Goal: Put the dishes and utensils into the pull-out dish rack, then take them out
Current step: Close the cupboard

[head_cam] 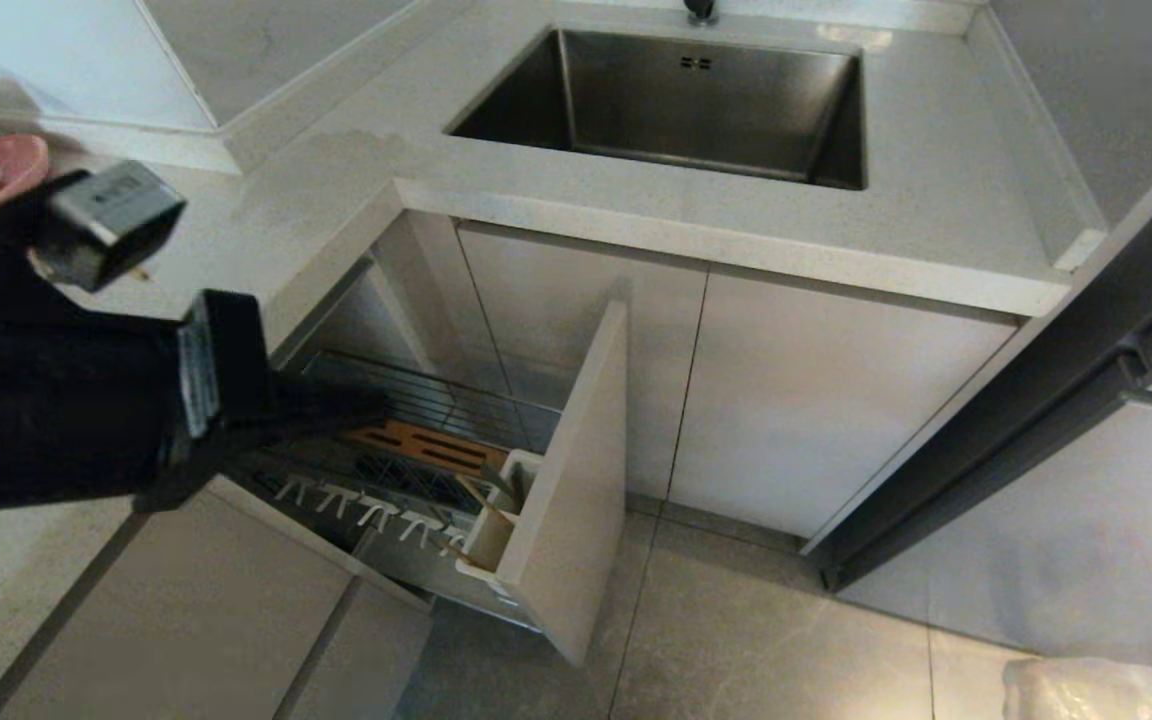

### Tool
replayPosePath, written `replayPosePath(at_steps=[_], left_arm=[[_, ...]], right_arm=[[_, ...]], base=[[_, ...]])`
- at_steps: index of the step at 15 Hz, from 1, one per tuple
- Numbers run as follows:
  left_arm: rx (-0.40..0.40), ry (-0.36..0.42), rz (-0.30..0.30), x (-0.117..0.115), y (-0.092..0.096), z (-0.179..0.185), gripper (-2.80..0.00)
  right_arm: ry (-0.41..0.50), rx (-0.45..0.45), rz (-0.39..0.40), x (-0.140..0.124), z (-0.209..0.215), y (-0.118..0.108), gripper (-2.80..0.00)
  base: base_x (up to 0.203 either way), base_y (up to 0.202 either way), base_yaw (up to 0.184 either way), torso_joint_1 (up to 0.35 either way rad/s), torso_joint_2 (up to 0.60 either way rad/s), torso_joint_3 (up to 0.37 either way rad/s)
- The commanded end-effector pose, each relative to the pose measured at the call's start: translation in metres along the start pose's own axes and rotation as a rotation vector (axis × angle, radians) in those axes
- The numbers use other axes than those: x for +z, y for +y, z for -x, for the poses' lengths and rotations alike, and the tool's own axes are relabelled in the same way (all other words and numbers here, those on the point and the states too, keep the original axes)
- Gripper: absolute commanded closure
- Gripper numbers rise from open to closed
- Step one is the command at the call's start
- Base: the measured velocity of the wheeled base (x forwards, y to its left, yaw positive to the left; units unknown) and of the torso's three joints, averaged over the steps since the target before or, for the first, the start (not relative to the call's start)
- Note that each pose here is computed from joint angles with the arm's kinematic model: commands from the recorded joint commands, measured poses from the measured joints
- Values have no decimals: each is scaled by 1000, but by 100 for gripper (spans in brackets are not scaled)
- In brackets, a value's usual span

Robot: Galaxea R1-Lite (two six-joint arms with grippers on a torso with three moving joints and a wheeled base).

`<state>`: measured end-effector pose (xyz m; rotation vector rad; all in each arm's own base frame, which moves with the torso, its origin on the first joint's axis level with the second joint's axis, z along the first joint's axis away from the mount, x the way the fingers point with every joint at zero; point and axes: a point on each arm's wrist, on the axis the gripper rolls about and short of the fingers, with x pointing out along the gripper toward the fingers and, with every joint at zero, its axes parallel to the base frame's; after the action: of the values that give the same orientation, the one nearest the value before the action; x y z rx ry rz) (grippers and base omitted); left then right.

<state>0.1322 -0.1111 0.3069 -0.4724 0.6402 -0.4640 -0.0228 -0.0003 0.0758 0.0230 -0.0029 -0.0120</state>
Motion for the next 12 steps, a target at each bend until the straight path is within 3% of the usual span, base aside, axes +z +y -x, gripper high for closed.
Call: replayPosePath(at_steps=[1, 7, 12], left_arm=[[32, 104, -9, -8, -2, -31, 0], [69, 350, -29, -32, -2, -100, 0], [95, 413, -70, -41, 1, -135, 0]], right_arm=[[1, 0, 0, 0, 0, 0, 0], [1, 0, 0, 0, 0, 0, 0], [1, 0, 0, 0, 0, 0, 0]], base=[[0, 0, 0, 0, 0, 0], [0, 0, 0, 0, 0, 0], [0, 0, 0, 0, 0, 0]])
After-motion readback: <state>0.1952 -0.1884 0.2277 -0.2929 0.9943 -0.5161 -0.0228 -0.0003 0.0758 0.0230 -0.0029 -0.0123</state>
